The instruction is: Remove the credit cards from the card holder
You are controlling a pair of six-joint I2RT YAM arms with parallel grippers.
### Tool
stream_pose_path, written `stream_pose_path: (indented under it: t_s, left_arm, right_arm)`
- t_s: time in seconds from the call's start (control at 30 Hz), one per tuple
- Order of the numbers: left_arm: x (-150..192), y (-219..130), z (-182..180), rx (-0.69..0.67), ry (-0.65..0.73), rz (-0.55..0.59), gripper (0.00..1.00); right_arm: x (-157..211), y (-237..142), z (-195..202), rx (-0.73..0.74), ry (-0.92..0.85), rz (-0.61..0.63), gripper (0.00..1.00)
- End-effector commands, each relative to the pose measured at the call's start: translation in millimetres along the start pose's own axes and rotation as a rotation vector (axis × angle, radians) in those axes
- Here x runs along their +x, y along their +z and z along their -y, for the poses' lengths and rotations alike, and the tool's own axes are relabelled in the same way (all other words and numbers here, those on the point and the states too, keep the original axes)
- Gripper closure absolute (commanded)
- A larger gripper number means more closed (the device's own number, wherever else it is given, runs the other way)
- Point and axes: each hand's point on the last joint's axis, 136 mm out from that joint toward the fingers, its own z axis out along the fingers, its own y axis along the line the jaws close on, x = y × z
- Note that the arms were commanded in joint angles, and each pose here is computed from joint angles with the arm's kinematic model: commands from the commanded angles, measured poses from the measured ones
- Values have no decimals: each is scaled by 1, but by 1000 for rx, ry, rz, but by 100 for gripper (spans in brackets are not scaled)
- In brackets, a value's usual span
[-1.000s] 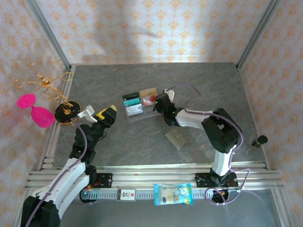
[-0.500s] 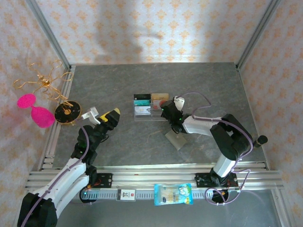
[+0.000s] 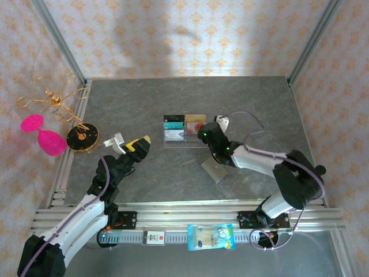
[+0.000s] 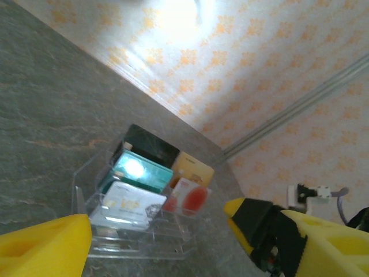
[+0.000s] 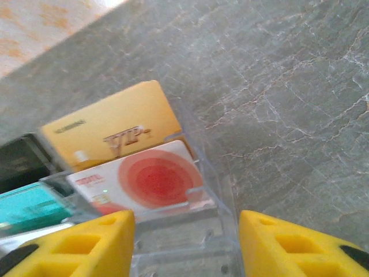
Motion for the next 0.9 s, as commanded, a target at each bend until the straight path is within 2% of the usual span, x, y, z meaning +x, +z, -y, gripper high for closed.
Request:
stream_pose_path:
  t_s: [0.0,0.17,0.23,0.3,0.47,0.7,0.87]
  left_arm:
    - [24,1,12,57,24,-63,17]
    - [78,6,27,103,64,-230,16]
    - [97,7,32,122,62,-292,17]
    - [110,7,33,132,56,-337,18]
    - [123,4,27,130,35,-373,18]
    - [129,-3,19,106,37,-389,19]
    - [129,-8,18,108,22,-390,22]
  right_arm:
    - [11,-24,5,-53,-23,-53,45]
    - [45,-58,32,-73,-92,-194,38]
    - [58,-70,49,-63,-83,-235,30]
    - [70,-77,64,-59,-64,-272,26]
    - [105,-78,86,-70,1,-387,25]
    - [130,-75,83,-113,-1,-487,26]
    - [142,-84,45,-256,12,-534,28]
